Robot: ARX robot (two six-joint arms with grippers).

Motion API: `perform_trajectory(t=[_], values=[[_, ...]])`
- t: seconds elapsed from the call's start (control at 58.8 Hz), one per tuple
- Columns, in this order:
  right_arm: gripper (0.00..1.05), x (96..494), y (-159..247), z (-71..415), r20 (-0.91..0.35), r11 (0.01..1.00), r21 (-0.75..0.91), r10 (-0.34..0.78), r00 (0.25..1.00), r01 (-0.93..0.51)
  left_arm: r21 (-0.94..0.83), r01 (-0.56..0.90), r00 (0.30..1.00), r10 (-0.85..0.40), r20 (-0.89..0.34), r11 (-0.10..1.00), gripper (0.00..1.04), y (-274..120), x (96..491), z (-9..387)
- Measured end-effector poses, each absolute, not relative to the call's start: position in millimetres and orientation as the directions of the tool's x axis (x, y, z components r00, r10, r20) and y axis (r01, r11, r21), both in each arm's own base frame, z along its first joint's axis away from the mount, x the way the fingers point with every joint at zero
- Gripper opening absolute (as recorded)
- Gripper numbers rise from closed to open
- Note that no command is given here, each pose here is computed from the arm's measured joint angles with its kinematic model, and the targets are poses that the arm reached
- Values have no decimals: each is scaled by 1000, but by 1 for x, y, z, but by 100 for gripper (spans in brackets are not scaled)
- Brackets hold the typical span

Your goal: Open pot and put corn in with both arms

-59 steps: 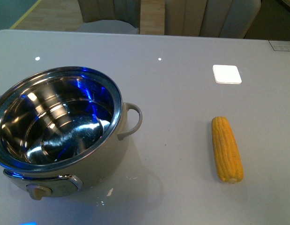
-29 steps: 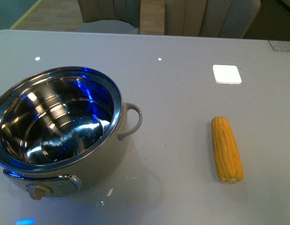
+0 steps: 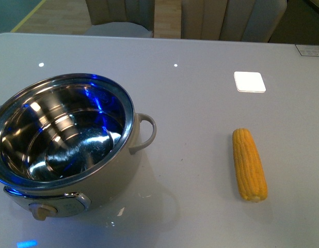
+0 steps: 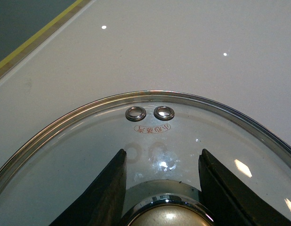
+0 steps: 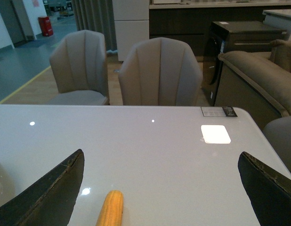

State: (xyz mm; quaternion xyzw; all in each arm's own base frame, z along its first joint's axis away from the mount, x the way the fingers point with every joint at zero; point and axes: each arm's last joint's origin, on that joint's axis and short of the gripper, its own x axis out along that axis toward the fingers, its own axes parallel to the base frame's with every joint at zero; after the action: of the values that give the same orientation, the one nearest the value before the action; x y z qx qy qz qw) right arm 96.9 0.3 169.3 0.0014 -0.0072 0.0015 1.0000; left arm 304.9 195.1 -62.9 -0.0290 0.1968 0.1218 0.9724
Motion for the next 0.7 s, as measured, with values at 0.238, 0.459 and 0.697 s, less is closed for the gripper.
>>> perform_trajectory(t=[0.238, 0.459, 0.697], values=[[96, 97, 0, 169, 14, 1000, 3, 3, 1000, -3, 0, -248, 896, 229, -380, 969, 71, 194, 306, -55], [96, 97, 0, 169, 14, 1000, 3, 3, 1000, -3, -10, -269, 915, 252, -315, 963, 98, 195, 308, -15], [96, 97, 0, 169, 14, 1000, 3, 3, 1000, -3, -91, -246, 953, 224, -202, 965, 98, 181, 290, 55]])
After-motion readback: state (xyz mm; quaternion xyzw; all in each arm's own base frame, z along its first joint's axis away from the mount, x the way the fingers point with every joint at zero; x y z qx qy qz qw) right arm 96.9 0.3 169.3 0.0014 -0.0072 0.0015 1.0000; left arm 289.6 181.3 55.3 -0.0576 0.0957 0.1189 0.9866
